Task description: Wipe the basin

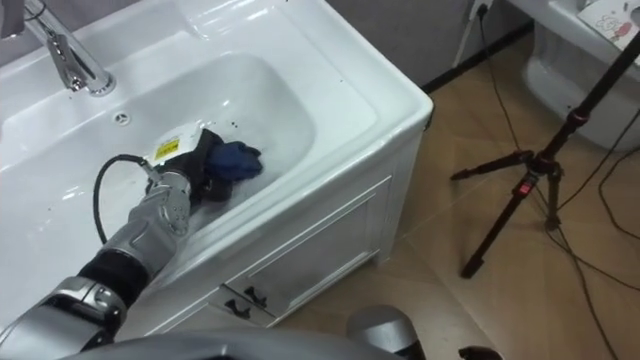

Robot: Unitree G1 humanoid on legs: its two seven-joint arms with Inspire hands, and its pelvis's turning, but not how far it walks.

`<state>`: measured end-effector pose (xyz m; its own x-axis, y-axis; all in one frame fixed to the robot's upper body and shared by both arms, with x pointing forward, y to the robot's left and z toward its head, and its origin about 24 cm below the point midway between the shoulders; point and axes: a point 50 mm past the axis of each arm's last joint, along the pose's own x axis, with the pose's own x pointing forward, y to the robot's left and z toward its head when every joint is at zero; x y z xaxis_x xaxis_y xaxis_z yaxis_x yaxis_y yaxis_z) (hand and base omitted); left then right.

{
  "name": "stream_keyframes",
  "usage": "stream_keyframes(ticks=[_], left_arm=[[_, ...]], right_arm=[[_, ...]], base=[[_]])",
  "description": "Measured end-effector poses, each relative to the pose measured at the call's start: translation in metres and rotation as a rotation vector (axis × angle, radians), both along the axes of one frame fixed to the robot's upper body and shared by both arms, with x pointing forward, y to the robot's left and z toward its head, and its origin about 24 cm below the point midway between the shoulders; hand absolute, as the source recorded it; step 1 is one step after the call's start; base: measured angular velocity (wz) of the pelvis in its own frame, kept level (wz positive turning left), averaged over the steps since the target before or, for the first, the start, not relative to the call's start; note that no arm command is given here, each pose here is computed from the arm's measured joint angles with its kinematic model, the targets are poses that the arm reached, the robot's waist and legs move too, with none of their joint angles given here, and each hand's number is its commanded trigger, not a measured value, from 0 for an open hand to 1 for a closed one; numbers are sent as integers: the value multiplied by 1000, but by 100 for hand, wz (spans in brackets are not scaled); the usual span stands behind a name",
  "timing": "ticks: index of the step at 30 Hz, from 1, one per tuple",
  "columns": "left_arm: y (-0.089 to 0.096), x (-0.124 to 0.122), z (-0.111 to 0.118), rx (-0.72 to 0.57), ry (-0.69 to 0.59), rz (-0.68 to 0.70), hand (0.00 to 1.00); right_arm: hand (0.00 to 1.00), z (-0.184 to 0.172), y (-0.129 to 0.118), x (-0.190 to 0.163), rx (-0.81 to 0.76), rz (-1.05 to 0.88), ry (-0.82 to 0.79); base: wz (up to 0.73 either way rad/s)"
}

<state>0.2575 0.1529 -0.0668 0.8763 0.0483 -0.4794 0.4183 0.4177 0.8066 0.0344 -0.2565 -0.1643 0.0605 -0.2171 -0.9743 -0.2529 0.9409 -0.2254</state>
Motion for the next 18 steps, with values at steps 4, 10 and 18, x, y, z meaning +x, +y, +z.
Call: stream_keyframes(ticks=[4, 10, 18], left_arm=[[-11, 3, 7, -22, -3, -57, 100], [-24, 6, 18, -51, -30, -119, 100], [-38, 13, 34, -89, -84, -166, 100]], right_arm=[[0, -1, 3, 2, 7, 8, -3], [0, -1, 4, 7, -5, 37, -19], [0, -1, -1, -9, -14, -16, 16]], base=[[6], [1], [2]])
